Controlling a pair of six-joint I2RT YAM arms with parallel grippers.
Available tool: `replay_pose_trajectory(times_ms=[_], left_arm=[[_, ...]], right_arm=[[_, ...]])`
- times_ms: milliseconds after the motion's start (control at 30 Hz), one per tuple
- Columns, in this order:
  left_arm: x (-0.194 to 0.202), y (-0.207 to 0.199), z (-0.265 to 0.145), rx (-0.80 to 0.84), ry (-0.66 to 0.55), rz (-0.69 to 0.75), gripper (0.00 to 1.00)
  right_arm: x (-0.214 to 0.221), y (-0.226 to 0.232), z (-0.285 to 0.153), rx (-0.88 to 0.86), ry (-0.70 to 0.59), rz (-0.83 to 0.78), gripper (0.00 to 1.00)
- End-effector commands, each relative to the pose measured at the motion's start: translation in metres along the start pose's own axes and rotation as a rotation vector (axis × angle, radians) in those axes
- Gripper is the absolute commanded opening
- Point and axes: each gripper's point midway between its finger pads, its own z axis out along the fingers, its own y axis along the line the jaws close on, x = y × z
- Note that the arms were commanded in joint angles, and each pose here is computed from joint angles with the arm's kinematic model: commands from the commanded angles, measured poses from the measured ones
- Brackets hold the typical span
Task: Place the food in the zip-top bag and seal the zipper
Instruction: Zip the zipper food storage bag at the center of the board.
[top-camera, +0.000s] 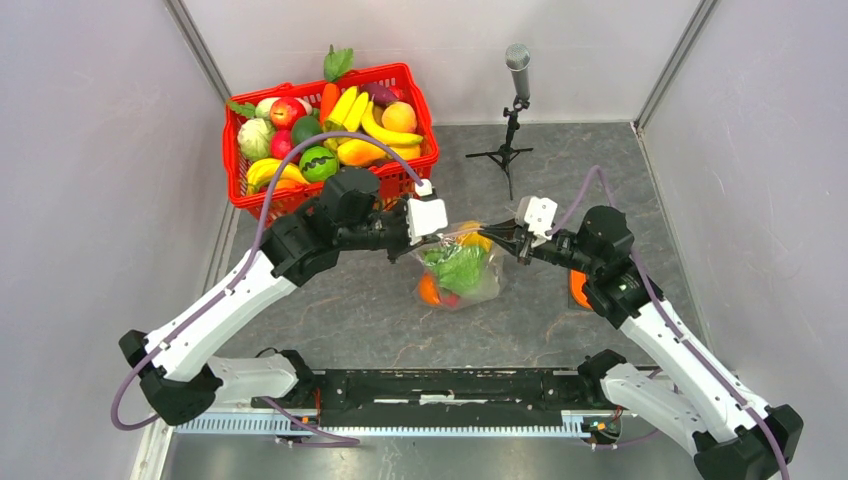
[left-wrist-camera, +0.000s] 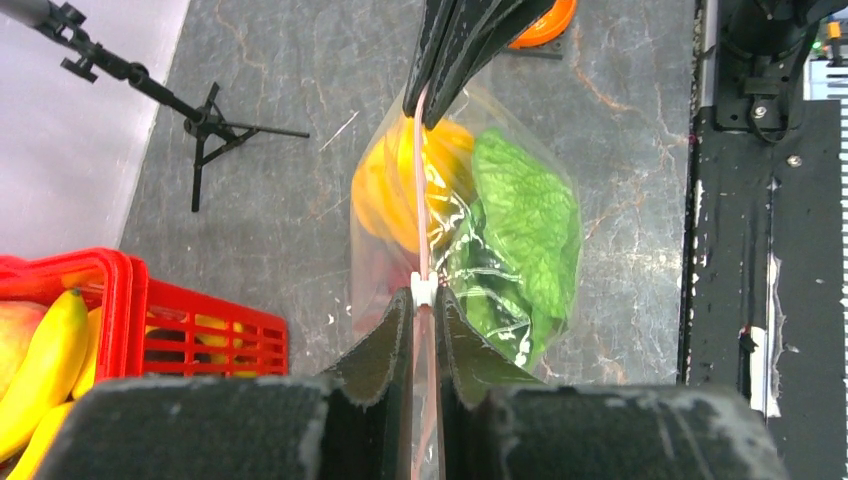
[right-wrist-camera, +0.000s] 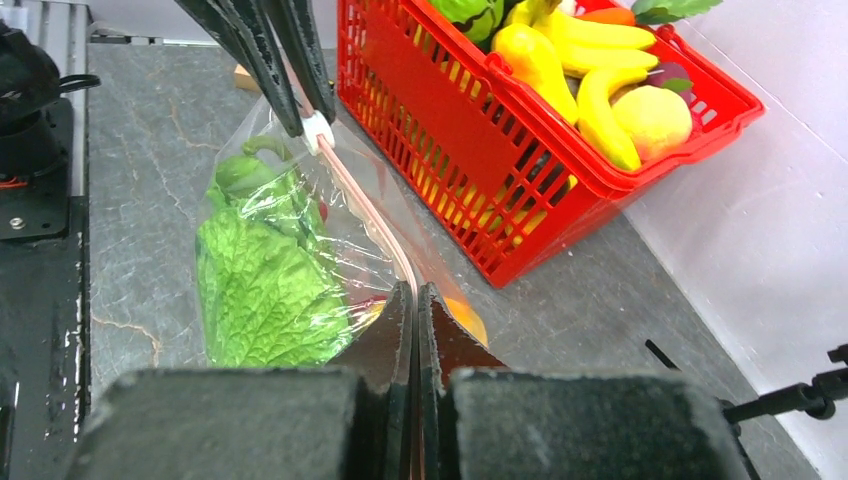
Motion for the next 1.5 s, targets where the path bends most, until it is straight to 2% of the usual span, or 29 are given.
replay_pose_trajectory(times_ms=[0, 400, 633, 900, 1033, 1067, 1100, 1133, 1200, 1267, 1300, 1400, 1467], left_arm=[[0.006, 0.005, -0.014, -0.057, 0.032, 0.006, 0.02], [0.033, 0.024, -0.033, -0.176, 0.123, -0.032, 0.02], [0.045, 0.038, -0.037, -0.244, 0.165, -0.042, 0.02], [0.043, 0.058, -0.035, -0.352, 0.141, -0.09, 0.02], [0.044, 0.062, -0.035, -0.379, 0.135, -0.104, 0.07], [0.044, 0.063, -0.035, -0.388, 0.134, -0.111, 0.11], [0.043, 0.066, -0.036, -0.402, 0.13, -0.126, 0.22], [0.04, 0.07, -0.037, -0.422, 0.119, -0.143, 0.4], [0.035, 0.078, -0.04, -0.461, 0.088, -0.175, 0.45], [0.029, 0.085, -0.042, -0.491, 0.04, -0.205, 0.71], [0.027, 0.088, -0.044, -0.507, 0.017, -0.219, 0.8], [0.019, 0.1, -0.054, -0.581, -0.073, -0.285, 0.97], [0.016, 0.105, -0.062, -0.619, -0.127, -0.317, 1.0]], right_arm=[[-0.01, -0.031, -0.008, 0.172, -0.024, -0.027, 0.0], [0.007, -0.054, -0.019, 0.351, 0.012, 0.02, 0.0], [0.006, -0.054, -0.019, 0.356, 0.003, 0.021, 0.0], [0.01, -0.051, -0.02, 0.351, 0.0, 0.025, 0.0], [0.01, -0.052, -0.02, 0.355, 0.0, 0.024, 0.0], [0.009, -0.053, -0.02, 0.358, -0.004, 0.022, 0.0], [0.008, -0.054, -0.02, 0.363, -0.009, 0.024, 0.0], [0.006, -0.056, -0.02, 0.374, -0.015, 0.028, 0.0], [0.003, -0.063, -0.021, 0.407, -0.024, 0.036, 0.0], [-0.002, -0.076, -0.023, 0.473, -0.026, 0.045, 0.0], [-0.004, -0.084, -0.026, 0.507, -0.015, 0.046, 0.0], [-0.024, -0.106, -0.033, 0.597, -0.019, 0.016, 0.0], [-0.043, -0.113, -0.035, 0.615, -0.05, -0.021, 0.0]])
